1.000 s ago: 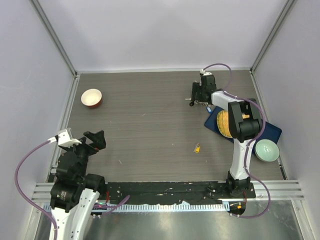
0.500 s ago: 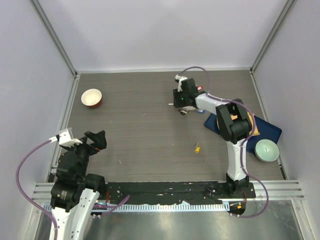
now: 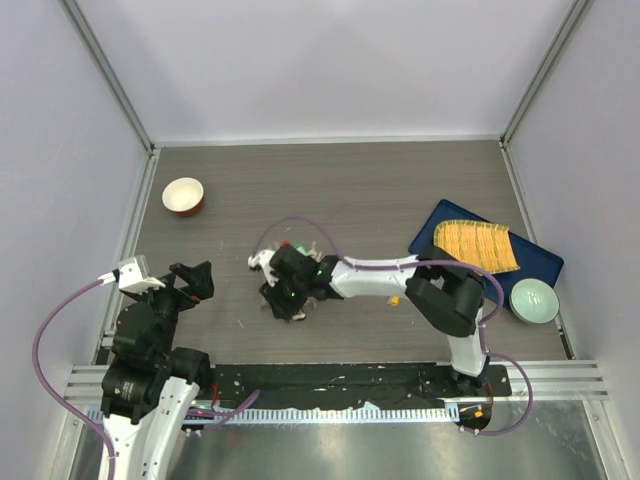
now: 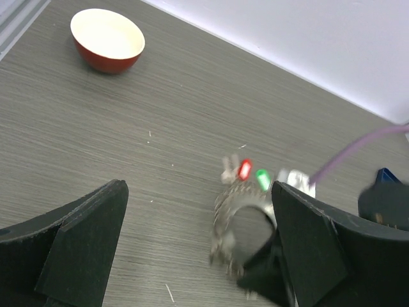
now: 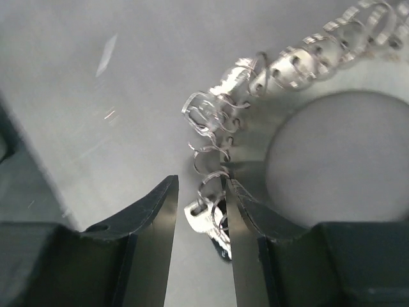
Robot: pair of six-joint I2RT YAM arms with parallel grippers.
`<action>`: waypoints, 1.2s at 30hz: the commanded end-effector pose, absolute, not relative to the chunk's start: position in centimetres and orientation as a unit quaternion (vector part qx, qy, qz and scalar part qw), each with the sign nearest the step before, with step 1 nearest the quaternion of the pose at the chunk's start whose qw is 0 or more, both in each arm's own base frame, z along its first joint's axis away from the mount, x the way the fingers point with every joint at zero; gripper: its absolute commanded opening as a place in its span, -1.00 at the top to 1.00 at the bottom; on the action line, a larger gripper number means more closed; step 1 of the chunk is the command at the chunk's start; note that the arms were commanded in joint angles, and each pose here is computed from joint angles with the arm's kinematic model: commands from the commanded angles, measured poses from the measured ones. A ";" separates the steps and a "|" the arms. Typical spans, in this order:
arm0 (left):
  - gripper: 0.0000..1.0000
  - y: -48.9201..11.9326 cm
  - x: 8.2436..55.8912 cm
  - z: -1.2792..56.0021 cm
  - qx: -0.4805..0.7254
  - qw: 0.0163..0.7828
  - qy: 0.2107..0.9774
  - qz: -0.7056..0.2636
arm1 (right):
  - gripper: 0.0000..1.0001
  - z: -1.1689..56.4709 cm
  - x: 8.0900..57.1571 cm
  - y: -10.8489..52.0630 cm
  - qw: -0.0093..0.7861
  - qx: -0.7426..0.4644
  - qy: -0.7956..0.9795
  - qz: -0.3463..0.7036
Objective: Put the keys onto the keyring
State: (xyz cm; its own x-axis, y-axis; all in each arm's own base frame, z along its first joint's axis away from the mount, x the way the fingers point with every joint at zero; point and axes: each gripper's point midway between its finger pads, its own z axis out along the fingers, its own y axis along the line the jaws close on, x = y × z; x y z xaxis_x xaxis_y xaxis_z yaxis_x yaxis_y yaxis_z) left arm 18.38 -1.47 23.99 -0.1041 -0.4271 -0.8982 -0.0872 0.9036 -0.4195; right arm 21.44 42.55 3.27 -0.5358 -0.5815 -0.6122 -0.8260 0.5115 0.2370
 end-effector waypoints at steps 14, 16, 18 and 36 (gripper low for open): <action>-1.00 -2.1 18.6 24.8 -0.155 0.656 0.725 -0.141 | 0.25 6.9 15.6 34.7 0.320 -0.363 0.834 0.265; -0.99 -2.1 18.7 24.7 -0.155 0.654 0.727 -0.140 | 0.27 7.0 14.8 35.7 0.313 -0.360 0.821 0.314; -0.99 -2.2 18.8 24.5 -0.153 0.651 0.730 -0.141 | 0.27 7.3 14.7 36.5 0.316 -0.350 0.813 0.342; -0.99 -2.4 19.0 24.4 -0.151 0.647 0.734 -0.144 | 0.28 3.2 14.8 37.3 0.264 -0.313 0.830 0.379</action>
State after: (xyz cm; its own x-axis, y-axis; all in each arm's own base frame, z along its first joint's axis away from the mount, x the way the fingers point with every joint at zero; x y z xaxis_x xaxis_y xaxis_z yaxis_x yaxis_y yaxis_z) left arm 18.53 -2.15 23.73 -0.1346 -0.4214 -0.8968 -0.0605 0.9069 -0.4170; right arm 14.41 36.66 2.70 -0.6627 -0.3542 -0.6598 -0.7251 0.5240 0.4469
